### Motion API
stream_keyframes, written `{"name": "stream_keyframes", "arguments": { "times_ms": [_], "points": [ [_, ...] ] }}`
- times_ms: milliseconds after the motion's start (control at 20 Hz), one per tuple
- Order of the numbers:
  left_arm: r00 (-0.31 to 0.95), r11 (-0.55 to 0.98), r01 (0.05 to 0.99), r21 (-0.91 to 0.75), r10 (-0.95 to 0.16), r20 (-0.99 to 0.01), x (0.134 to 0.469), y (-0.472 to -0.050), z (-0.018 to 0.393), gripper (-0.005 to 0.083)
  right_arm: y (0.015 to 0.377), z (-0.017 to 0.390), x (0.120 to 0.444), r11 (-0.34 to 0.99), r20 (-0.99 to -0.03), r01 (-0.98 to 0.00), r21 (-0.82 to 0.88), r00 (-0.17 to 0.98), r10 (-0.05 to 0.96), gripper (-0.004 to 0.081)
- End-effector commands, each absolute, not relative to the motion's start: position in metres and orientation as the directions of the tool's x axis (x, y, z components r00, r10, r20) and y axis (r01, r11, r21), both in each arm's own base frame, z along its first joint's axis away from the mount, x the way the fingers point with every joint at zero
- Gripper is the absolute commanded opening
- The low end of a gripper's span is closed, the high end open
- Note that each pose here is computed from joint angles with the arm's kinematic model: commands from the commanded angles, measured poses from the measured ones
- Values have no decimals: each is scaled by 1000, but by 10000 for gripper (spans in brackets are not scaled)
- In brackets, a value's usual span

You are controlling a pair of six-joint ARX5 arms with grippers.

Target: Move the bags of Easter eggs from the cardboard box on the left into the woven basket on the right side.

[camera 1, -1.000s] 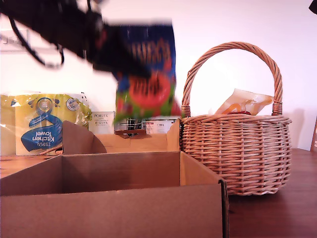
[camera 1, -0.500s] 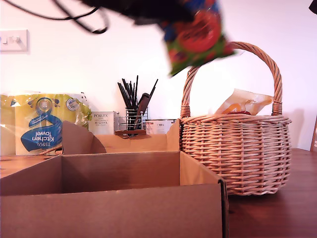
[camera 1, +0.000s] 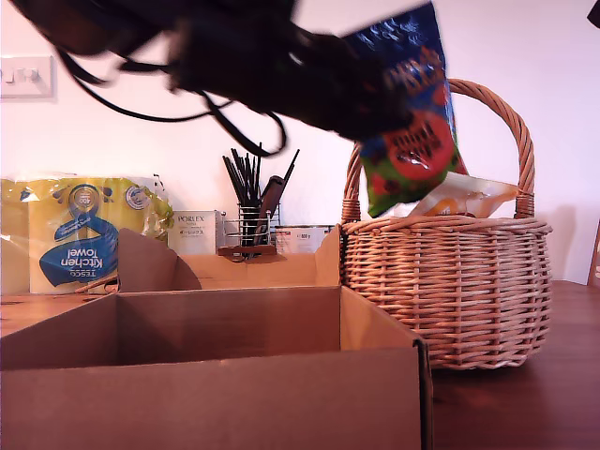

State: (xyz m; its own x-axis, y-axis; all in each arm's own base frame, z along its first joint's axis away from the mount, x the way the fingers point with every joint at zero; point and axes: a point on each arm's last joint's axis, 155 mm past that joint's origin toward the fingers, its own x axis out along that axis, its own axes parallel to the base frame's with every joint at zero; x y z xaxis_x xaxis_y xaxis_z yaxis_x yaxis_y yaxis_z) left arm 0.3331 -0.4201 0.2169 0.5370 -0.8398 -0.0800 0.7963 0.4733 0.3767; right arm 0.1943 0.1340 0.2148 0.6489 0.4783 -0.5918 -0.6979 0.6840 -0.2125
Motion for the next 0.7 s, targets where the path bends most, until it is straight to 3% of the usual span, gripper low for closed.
{"name": "stream_keyframes", "arguments": {
  "times_ms": [0, 200, 650],
  "points": [
    [536, 476, 785, 397, -843, -47, 334, -428, 226, -24, 133, 217, 195, 684, -586, -696, -218, 654, 479, -13],
    [574, 494, 721, 485, -818, -20, 340, -427, 232, -24, 133, 217, 195, 684, -585, -696, -218, 654, 479, -13],
    [626, 496, 669, 553, -777, -62, 364, -426, 200, -24, 134, 218, 195, 684, -583, -696, -218, 655, 480, -13]
  ]
}}
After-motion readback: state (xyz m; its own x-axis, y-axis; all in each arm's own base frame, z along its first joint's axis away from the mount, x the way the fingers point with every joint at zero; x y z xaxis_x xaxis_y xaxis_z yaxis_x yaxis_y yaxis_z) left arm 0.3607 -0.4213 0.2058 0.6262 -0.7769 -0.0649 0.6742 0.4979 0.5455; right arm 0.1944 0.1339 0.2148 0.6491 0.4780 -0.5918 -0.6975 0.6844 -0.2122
